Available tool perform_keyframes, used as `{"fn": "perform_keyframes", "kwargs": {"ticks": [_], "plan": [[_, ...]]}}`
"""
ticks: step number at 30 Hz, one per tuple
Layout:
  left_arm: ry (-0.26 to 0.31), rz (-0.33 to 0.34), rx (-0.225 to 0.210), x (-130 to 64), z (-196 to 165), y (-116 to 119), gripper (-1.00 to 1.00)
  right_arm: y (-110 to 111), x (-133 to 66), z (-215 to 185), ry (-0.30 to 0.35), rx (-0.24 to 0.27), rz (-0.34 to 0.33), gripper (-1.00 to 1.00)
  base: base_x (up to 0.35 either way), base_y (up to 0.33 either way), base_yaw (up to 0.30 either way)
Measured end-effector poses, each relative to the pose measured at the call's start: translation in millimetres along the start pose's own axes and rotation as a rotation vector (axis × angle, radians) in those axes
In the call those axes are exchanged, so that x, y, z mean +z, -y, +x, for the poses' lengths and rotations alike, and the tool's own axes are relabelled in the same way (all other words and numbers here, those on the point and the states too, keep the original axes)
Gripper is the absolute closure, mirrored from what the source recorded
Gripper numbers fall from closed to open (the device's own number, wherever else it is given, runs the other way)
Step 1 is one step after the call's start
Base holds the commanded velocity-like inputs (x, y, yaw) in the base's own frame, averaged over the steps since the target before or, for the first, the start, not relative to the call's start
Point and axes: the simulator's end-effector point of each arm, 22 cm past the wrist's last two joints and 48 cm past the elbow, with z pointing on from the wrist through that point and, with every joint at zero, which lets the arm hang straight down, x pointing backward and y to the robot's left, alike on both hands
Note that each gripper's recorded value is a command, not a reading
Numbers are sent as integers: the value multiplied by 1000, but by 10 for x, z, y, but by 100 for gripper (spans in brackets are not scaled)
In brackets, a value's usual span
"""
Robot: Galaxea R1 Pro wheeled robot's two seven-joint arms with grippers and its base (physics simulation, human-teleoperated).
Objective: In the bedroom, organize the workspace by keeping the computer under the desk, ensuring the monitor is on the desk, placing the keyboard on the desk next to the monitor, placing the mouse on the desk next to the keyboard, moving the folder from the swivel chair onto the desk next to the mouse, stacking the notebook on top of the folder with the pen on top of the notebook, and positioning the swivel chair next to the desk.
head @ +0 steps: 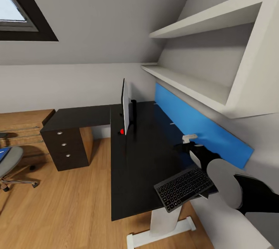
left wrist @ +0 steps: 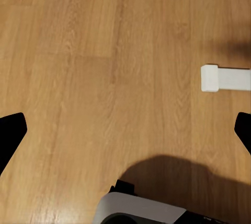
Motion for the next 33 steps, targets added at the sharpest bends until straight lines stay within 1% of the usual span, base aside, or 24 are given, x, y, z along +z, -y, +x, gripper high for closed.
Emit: {"fn": "perform_keyframes", "kwargs": {"ticks": [1,2,4,9,33], "plan": [[1,0,0,1,-3,0,-100,2,-2,0,4,-6,-10,-100,0,0,0],[2,-1,0,11,-9,0,-100,49,-6,19,11,-20,-31,-100,0,0,0],[2,-1,0,28,-8,3,-100,115,-1,38,14,-24,-33,-100,0,0,0],[3,-1,-1,69,0,9,-100,172,27,70,15,-27,-33,-100,0,0,0],[3,-1,-2,283,69,38,-100,190,203,205,16,-30,-30,-100,0,0,0]]}}
